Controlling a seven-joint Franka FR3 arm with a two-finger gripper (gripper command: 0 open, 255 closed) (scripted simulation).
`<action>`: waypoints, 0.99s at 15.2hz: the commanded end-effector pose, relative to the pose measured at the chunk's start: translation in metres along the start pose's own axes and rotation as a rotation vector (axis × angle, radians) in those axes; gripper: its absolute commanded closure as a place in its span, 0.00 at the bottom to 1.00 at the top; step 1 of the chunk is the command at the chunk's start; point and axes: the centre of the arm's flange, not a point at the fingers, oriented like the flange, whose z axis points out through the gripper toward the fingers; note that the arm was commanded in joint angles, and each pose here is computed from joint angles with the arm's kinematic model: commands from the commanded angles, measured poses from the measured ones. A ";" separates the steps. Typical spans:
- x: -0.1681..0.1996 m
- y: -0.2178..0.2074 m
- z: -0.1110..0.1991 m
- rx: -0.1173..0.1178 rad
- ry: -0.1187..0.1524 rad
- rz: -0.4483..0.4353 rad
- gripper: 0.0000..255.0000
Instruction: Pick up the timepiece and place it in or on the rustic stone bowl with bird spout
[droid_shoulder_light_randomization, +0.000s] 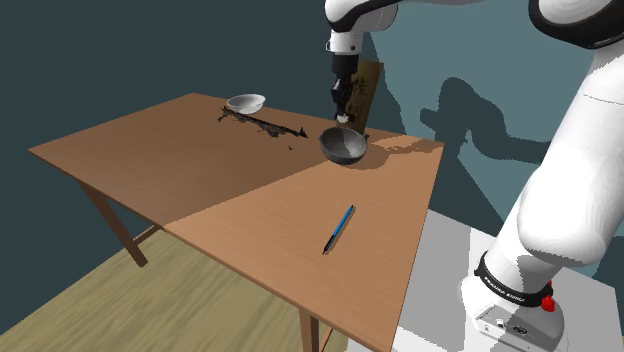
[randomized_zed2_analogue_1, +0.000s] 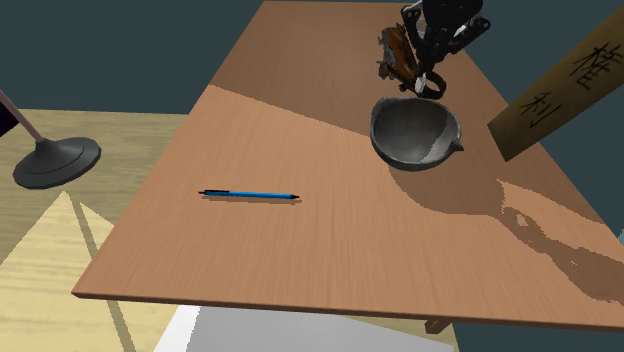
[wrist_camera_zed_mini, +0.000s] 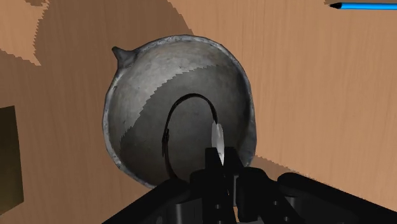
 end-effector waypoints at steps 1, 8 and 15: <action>0.000 0.001 0.011 0.000 0.000 0.000 1.00; 0.001 0.005 0.050 0.000 0.000 0.000 1.00; 0.001 0.005 0.050 0.000 0.000 0.000 1.00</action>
